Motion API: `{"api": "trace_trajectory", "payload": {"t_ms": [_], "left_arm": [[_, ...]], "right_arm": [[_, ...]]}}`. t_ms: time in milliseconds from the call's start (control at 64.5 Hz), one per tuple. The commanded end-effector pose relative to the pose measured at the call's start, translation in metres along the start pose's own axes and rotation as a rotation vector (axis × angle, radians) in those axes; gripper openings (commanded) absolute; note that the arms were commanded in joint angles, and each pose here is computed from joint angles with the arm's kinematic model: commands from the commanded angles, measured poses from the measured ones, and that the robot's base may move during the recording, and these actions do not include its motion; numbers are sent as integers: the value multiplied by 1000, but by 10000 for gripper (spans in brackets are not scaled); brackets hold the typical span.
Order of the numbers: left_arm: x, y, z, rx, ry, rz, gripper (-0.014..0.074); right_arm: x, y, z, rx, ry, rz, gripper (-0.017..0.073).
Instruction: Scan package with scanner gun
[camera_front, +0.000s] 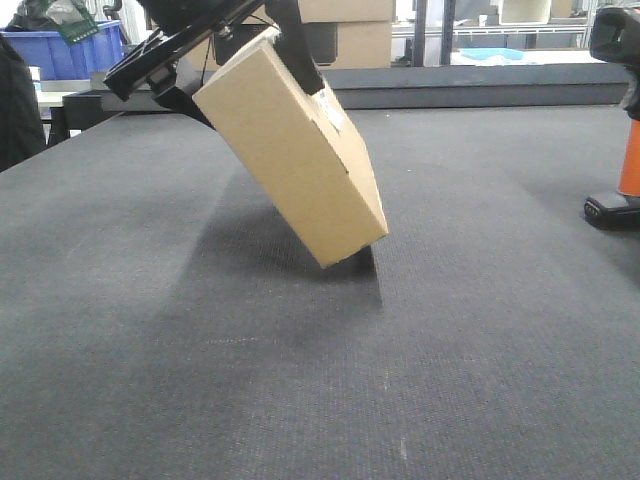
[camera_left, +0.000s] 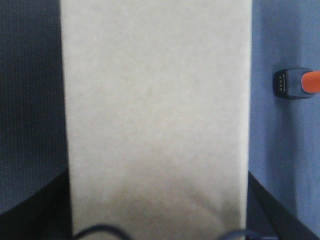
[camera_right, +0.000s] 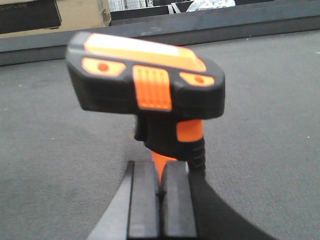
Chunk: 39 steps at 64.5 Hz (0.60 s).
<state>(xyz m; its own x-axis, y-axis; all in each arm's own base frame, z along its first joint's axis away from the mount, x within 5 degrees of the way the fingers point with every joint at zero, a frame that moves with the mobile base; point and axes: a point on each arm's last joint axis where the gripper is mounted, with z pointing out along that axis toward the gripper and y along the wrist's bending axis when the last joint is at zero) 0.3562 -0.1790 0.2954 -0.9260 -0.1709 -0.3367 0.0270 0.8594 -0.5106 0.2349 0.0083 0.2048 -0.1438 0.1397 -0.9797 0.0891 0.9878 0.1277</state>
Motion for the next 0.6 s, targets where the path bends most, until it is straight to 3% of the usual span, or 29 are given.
{"api": "trace_trajectory", "payload": {"t_ms": [0,496,589], "left_arm": [[-1,-4,-3,18,-19,0,-111],[-1,-4,-3,12,-18,5,-111],[-1,-4,-3,12,-18,5,-111]], "right_arm": [[2,-4,4,17,-25,-4,-165],[7,-10,7,45,-11,-5,-165],[5,-13,8,33,-28,-35,-165]]}}
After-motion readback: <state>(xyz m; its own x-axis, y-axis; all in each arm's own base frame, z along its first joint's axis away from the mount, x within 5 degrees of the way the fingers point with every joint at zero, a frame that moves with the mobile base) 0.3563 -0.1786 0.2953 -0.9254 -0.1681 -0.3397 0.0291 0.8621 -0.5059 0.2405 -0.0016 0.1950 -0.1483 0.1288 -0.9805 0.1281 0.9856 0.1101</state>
